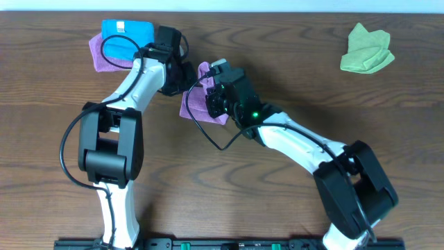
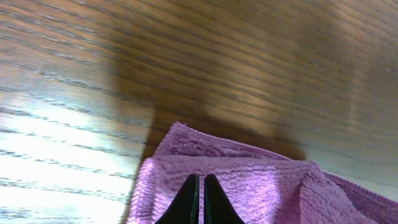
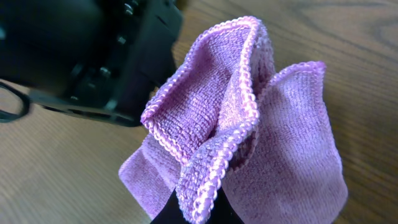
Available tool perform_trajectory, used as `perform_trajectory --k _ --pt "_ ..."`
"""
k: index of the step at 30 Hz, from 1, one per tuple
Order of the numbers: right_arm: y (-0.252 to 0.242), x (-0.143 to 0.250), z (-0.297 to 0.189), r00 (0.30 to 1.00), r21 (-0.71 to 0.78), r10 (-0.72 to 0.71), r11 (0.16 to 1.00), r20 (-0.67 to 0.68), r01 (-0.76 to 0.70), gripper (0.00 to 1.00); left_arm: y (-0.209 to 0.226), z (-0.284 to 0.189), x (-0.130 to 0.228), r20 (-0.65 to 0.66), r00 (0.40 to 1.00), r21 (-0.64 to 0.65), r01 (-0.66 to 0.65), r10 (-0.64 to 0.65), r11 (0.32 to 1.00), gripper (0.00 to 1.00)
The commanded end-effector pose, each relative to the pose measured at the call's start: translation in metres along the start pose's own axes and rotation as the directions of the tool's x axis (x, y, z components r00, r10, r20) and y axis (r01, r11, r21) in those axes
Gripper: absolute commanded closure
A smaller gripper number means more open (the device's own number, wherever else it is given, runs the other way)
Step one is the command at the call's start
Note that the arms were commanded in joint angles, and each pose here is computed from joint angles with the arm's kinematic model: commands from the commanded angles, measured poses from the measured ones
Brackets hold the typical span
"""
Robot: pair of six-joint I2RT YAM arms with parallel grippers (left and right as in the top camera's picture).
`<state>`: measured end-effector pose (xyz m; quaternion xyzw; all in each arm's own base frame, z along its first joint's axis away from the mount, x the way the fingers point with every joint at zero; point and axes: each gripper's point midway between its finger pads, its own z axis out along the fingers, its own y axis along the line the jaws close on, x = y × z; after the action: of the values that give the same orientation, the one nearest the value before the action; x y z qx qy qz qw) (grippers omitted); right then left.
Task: Fold the cloth
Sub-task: 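Fold the strip's right end with the right gripper toward the left gripper, then press the folded square down with the right gripper, then release and retract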
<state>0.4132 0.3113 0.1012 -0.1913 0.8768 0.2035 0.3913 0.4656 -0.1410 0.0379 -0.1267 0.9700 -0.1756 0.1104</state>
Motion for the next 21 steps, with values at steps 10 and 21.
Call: perform_trajectory --k 10,21 --pt "0.01 -0.006 0.009 0.999 -0.019 -0.027 0.999 0.025 0.028 0.99 0.021 -0.043 -0.032 0.089 0.996 0.004 0.011 -0.011 1.0 0.94" --pt "0.025 -0.003 0.033 0.999 -0.037 -0.045 0.998 -0.021 0.044 0.99 0.043 -0.071 -0.05 0.147 0.987 0.007 0.059 -0.059 0.998 0.94"
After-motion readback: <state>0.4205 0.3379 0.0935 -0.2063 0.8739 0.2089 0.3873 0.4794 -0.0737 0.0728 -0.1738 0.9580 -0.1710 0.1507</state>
